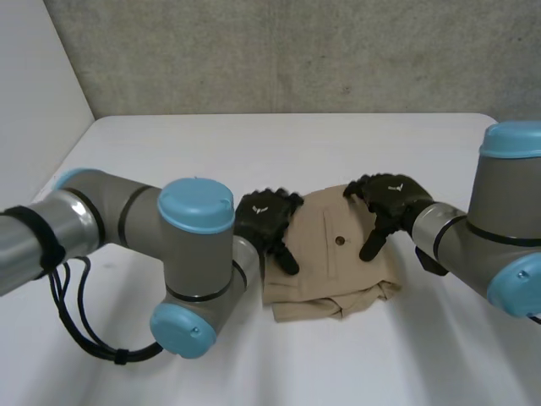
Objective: Fold the shorts.
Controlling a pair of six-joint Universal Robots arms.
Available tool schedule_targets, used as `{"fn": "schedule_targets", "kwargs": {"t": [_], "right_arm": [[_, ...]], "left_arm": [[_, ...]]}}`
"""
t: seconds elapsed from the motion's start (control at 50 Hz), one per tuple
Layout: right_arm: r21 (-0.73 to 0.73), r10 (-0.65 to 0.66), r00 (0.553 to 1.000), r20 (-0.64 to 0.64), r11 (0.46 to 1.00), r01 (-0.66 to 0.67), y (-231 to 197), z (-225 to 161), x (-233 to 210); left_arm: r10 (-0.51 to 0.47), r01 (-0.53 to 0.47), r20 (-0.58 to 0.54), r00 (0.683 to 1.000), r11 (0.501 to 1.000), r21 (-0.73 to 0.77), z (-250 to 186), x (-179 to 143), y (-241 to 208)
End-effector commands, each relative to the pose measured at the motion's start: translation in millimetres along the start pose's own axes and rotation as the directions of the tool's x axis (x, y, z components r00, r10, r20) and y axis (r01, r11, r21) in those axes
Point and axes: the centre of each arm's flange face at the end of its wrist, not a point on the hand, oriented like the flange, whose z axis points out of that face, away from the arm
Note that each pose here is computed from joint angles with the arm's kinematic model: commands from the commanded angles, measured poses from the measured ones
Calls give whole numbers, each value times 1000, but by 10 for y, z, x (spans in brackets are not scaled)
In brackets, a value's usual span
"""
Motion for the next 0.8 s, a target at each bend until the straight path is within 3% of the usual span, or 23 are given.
{"fn": "schedule_targets", "kwargs": {"t": [0.02,0.18,0.34,0.36,0.44,0.56,0.68,0.8], "right_arm": [[-109,-79,997,-4,991,78,318,185,98],[-85,-131,991,-4,988,130,238,197,102],[50,-137,988,-65,989,140,-248,-10,168],[127,-86,990,-112,987,101,-501,-161,218],[260,9,981,-193,965,42,-850,-385,336],[479,164,926,-340,878,21,-1388,-921,488],[448,131,905,-406,891,72,-1456,-1107,505],[372,84,915,-393,925,75,-1419,-1136,464]], "left_arm": [[49,-43,65,997,995,-88,-9,-125,247],[114,-110,47,992,992,-65,-68,-88,146],[94,-99,57,994,991,95,-273,-77,-467],[88,-95,61,994,989,116,-306,-90,-550],[55,-76,93,994,970,233,-552,-193,-1025],[-13,-76,228,974,923,377,-984,-710,-1685],[-82,-40,342,936,941,335,-1361,-1182,-1912],[-135,42,291,947,952,304,-1445,-1259,-1927]]}}
